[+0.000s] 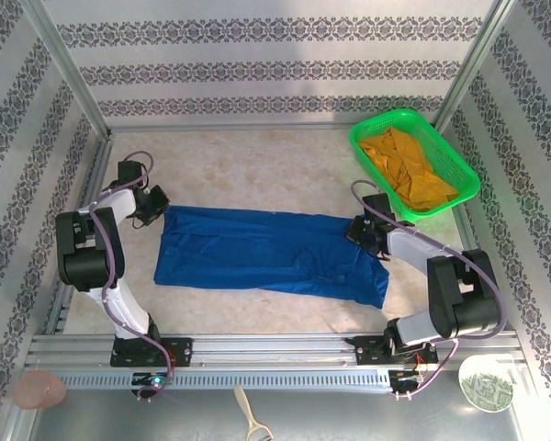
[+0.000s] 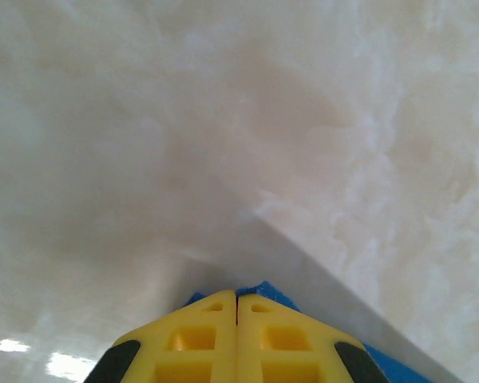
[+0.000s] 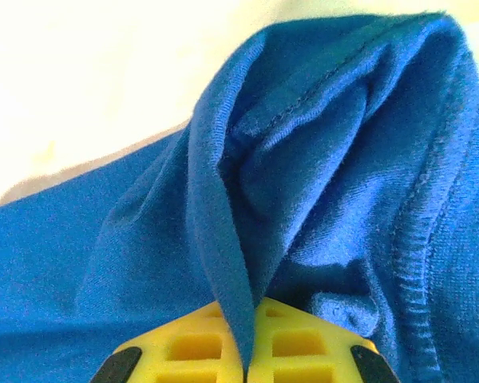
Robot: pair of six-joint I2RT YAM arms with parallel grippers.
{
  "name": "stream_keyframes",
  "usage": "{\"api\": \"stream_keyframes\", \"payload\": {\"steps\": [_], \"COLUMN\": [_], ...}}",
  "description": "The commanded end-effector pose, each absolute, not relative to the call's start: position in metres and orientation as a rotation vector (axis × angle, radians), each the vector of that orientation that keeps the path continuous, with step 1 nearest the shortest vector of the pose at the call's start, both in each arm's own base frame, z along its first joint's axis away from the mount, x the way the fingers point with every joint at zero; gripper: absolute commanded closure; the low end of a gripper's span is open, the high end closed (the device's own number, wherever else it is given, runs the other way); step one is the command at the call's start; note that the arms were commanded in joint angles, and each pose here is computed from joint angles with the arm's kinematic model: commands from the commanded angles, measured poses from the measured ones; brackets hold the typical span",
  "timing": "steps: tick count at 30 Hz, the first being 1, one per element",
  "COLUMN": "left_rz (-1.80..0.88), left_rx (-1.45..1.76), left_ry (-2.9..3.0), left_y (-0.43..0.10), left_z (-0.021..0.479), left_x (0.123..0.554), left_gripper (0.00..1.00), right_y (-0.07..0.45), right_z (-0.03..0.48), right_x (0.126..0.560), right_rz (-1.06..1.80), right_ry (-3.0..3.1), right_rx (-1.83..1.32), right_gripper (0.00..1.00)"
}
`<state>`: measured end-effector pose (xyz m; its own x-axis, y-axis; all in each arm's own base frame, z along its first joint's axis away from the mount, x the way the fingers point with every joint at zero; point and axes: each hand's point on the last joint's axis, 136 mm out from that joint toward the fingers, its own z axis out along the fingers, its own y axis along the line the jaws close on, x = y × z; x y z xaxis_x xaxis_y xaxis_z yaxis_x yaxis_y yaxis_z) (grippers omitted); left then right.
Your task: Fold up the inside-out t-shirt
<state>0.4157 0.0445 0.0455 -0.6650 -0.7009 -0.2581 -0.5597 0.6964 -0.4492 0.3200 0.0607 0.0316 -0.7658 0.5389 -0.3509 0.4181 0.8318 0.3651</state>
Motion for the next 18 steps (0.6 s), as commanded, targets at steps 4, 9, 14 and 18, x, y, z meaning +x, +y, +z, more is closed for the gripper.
{"api": "stream_keyframes", "payload": {"steps": [4, 9, 14, 18], "left_rz": [-0.549, -0.555, -0.699, -0.775], "left_rx": [-0.959, -0.926, -0.806, -0.741], "left_ry": [2.391, 2.398, 2.346, 2.356], "left_y": [0.048, 0.051, 0.004, -0.051], "left_z": [0.071, 0.078, 0.112, 0.106], "left_x": [0.45, 0.459, 0.456, 0.446], "left_gripper": [0.7, 0.61, 0.6, 0.59], "right_y": [0.046, 0.055, 0.056, 0.055], "right_z": [0.029, 0.028, 0.029, 0.028], "right_x": [0.317, 0.322, 0.324, 0.324], "right_rz": [0.305, 0.361, 0.371, 0.361], "right_ry": [2.549, 2.568, 2.568, 2.57], "right_rx": [0.779, 0.755, 0.745, 0.748], "right_gripper": [1.0, 1.0, 1.0, 1.0]}}
